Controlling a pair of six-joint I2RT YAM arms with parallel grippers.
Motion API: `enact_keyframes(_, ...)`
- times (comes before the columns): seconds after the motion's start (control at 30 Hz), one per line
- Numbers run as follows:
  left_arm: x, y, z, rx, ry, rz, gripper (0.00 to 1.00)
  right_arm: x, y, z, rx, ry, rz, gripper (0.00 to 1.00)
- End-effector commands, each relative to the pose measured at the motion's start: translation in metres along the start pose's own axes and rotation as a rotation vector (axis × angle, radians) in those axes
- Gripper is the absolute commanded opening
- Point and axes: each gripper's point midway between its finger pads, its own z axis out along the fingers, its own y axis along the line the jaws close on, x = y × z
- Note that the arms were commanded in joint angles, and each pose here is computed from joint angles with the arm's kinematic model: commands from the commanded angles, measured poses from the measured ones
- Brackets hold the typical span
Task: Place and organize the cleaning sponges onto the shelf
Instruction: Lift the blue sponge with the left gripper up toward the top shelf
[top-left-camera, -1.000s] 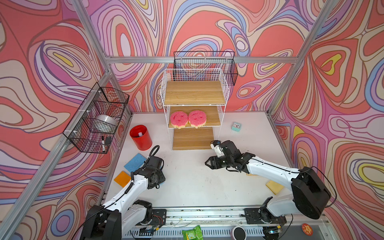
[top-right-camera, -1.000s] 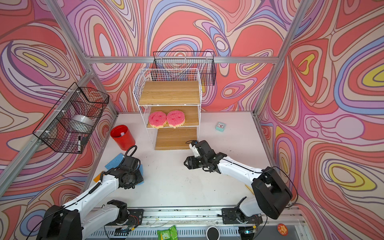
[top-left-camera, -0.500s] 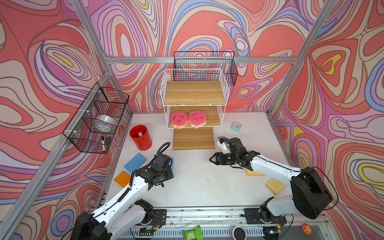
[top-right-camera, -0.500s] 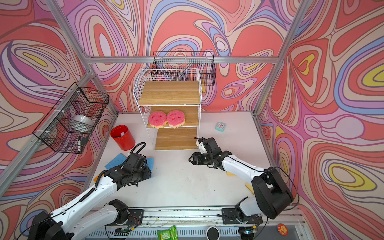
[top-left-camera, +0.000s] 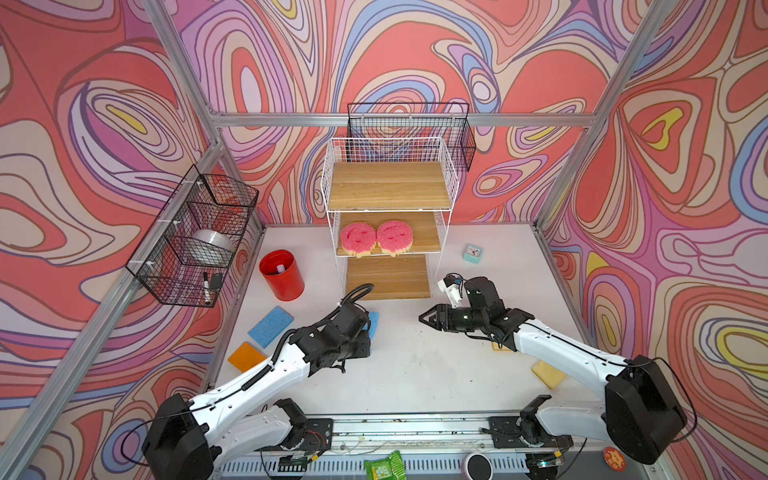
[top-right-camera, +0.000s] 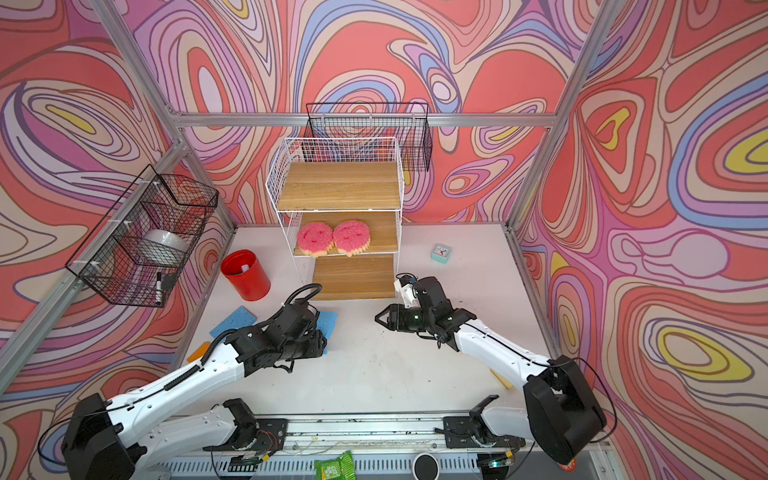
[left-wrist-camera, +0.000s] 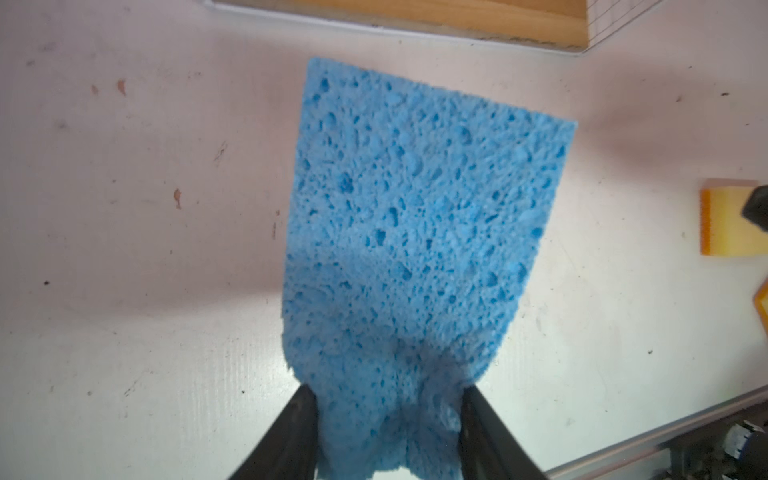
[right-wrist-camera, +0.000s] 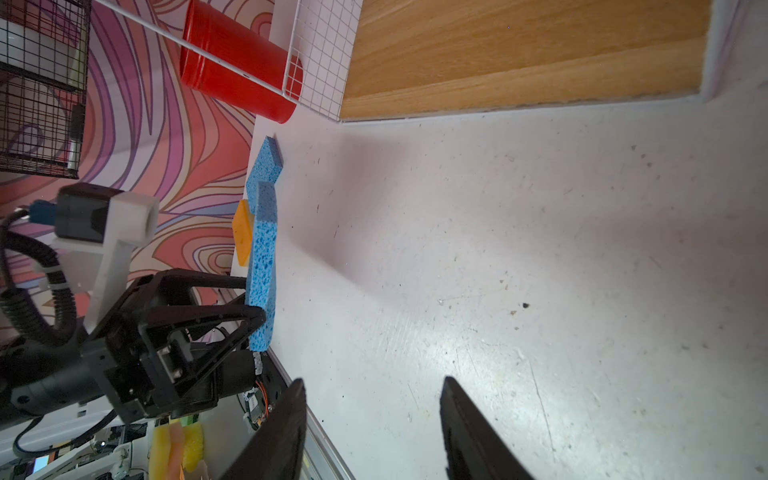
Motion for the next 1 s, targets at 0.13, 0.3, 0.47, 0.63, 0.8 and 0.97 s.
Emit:
enact_keyframes(0.13, -0.046, -0.021, -0.058, -0.005, -0.114, 0.125, 0.52, -0.005, 0.005, -0.023, 0.051, -0.05, -0.022, 0.55)
enact_keyframes(0.3, -0.068, -0.032, -0.11, 0.013, -0.159, 0.178, 0.52, -0.008, 0.007, -0.029, 0.067, -0.065, -0.032, 0.56)
enact_keyframes(0.47, -0.087, -0.043, -0.159, 0.045, -0.216, 0.203, 0.52, -0.01, 0.011, -0.033, 0.07, -0.065, -0.051, 0.56)
enact_keyframes(0.63, -0.102, -0.049, -0.2, 0.073, -0.274, 0.221, 0.52, -0.012, 0.013, -0.037, 0.077, -0.075, -0.07, 0.56)
enact_keyframes(0.8, -0.127, -0.059, -0.233, 0.058, -0.337, 0.27, 0.52, -0.012, 0.014, -0.038, 0.071, -0.074, -0.073, 0.56)
enact_keyframes(0.97, -0.162, -0.085, -0.263, 0.067, -0.395, 0.336, 0.52, -0.012, 0.017, -0.038, 0.062, -0.075, -0.075, 0.56)
